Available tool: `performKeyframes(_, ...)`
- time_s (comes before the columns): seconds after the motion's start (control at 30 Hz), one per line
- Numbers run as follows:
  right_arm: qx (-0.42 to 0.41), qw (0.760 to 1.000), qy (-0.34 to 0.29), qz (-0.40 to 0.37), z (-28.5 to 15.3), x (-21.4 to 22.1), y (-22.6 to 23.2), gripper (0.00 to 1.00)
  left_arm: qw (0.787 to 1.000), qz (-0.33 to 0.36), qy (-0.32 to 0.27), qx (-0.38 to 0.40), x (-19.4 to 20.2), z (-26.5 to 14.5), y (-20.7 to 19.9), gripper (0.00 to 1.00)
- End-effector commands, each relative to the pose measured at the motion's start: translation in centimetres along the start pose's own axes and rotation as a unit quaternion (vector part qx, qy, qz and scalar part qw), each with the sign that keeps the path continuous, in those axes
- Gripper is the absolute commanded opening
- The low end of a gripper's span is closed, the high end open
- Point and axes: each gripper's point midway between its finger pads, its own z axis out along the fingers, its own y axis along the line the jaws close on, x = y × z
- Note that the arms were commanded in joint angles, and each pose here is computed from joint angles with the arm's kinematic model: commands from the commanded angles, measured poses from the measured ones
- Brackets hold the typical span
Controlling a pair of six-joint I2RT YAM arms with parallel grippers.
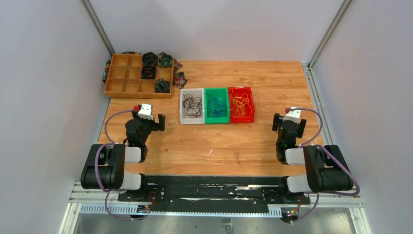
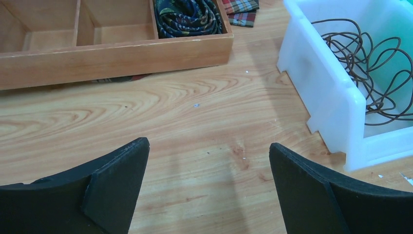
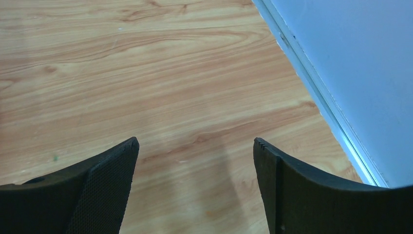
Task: Untangle the cables
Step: Reset both arms
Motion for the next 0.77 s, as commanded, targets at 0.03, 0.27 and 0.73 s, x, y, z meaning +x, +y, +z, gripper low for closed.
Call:
performKeyframes(0.03,-0.062,0.998,-0.017,0.028,1.11,-1.45,1.1,0.87,0.999,0.012,-0.027,-0.014,-1.58,0.31,0.63,0.98)
performKeyframes(0.27,-0.06,0.998,-0.017,0.009,1.01,-1.49,1.43,0.88,0.999,0.012,-0.033,-0.015,-1.75,0.24,0.63,0.98)
performKeyframes(0.73,-0.072,0.997,-0.016,0.003,1.0,-1.48,1.85,0.88,0.999,0.011,-0.033,-0.015,-1.76,0.23,0.64,0.98)
